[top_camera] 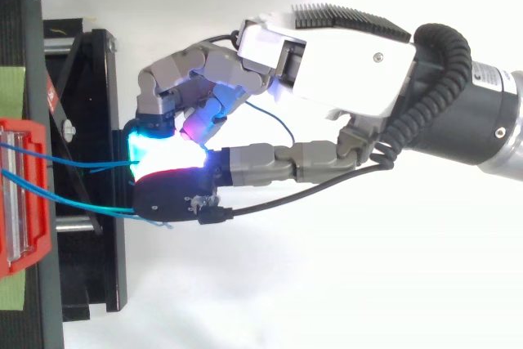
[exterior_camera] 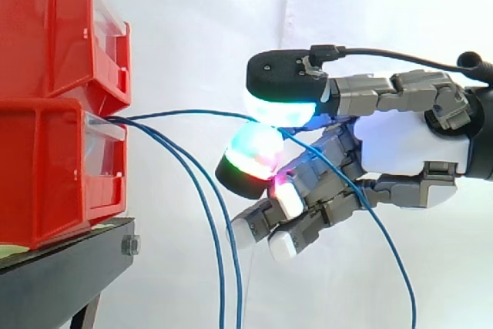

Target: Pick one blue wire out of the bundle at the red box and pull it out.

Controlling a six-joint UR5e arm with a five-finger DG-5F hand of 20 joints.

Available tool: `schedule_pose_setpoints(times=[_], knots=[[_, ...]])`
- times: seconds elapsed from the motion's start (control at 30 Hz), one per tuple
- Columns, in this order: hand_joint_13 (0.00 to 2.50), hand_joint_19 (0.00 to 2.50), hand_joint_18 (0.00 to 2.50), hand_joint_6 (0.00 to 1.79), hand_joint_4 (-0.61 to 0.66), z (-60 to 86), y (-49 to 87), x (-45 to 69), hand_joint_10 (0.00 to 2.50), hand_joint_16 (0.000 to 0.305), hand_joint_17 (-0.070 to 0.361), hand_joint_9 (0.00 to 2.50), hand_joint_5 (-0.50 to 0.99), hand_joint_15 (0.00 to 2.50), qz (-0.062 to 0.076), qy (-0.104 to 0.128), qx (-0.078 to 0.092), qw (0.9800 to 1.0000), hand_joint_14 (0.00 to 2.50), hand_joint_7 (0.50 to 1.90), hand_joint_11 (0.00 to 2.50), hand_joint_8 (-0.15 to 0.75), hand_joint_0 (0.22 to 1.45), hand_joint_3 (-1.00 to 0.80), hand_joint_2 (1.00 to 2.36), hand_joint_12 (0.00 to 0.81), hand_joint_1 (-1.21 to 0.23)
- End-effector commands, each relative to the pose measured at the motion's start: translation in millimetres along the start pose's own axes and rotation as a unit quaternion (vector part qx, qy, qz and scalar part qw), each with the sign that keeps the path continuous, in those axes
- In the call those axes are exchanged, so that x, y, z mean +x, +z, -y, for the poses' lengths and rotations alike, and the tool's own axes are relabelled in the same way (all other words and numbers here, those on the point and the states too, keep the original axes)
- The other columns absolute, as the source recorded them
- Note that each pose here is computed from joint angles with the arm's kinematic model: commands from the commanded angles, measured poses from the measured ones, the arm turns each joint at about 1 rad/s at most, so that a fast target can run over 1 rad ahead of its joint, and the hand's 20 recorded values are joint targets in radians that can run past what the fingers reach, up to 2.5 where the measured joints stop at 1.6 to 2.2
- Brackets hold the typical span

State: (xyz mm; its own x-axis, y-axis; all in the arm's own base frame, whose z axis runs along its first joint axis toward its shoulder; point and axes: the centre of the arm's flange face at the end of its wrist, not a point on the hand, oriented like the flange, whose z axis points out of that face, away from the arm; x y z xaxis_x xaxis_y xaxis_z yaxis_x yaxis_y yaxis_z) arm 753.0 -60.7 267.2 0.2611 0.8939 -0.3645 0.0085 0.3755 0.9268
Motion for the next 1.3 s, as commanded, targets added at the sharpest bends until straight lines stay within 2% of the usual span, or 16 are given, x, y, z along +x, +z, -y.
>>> schedule_pose_setpoints(times=[0.0,1.27], knots=[[0.67,0.38,0.67,0.91,0.21,0.0,0.0,0.0,0.02,0.061,0.138,0.94,-0.15,0.35,0.000,0.000,0.000,1.0000,0.01,1.22,0.74,0.399,0.61,-0.09,1.02,0.465,-0.75],[0.66,0.37,0.66,0.91,0.19,-0.4,-0.2,1.1,0.02,0.061,0.138,0.93,-0.15,0.35,-0.001,0.000,0.000,1.0000,0.01,1.22,0.73,0.394,0.61,-0.09,1.02,0.465,-0.76]])
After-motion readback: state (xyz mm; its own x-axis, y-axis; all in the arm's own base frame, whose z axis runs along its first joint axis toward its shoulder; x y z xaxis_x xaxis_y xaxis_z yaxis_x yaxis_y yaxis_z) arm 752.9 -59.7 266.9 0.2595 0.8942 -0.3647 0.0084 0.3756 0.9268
